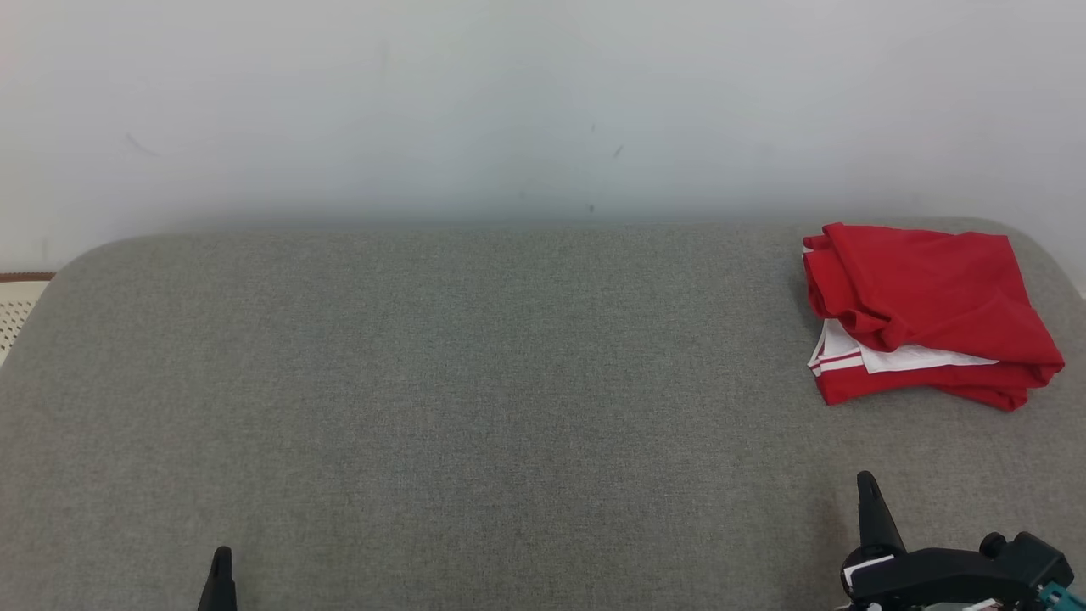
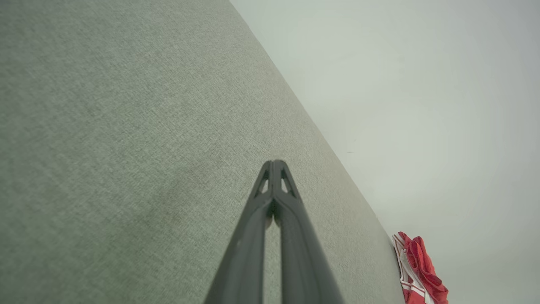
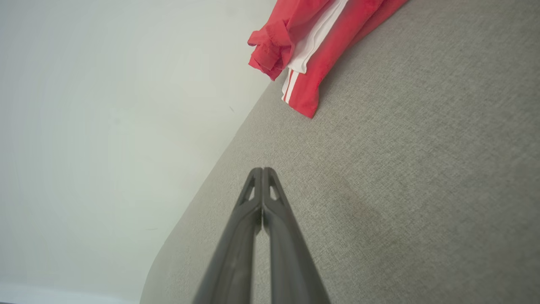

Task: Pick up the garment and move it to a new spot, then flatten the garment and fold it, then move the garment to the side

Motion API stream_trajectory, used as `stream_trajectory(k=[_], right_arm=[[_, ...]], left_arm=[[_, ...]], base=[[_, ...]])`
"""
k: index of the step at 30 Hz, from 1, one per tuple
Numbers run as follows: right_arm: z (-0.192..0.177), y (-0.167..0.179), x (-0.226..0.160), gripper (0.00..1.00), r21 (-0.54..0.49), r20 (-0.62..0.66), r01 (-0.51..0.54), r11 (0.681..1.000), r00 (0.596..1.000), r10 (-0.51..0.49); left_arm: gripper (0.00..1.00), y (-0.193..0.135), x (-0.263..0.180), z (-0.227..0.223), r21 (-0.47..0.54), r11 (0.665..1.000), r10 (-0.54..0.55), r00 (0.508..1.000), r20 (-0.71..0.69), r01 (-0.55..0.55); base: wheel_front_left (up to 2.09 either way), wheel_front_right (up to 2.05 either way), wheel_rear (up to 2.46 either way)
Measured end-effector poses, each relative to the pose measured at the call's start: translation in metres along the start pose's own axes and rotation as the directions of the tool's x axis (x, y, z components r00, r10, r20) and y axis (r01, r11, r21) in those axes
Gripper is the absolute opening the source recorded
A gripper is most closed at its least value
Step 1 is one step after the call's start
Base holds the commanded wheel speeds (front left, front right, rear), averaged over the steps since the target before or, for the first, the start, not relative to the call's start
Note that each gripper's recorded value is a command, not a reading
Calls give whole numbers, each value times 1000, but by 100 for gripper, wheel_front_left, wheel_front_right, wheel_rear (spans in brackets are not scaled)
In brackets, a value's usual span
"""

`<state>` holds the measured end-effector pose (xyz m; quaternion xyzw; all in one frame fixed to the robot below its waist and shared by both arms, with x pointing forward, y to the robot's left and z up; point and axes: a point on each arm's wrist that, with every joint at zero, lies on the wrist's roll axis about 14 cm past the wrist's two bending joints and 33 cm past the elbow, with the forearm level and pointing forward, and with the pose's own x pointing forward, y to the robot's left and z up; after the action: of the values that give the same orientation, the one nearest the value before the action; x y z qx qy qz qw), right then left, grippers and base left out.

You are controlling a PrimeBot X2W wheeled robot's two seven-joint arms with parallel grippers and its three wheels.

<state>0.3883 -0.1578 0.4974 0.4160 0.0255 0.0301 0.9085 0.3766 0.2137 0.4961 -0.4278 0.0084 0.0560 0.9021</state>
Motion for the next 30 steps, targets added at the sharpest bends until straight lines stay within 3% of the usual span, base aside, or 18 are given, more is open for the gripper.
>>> stream_trajectory(k=[10, 30], right_arm=[[5, -3, 4, 0, 120, 5, 15, 993, 1000, -16], [14, -6, 11, 0, 334, 22, 21, 942, 999, -30]], left_arm=[[0, 0, 5, 0, -119, 993, -2, 1000, -14, 0], [0, -2, 13, 1, -329, 944, -21, 999, -34, 9]], base=[[0, 0, 0], [0, 0, 0]])
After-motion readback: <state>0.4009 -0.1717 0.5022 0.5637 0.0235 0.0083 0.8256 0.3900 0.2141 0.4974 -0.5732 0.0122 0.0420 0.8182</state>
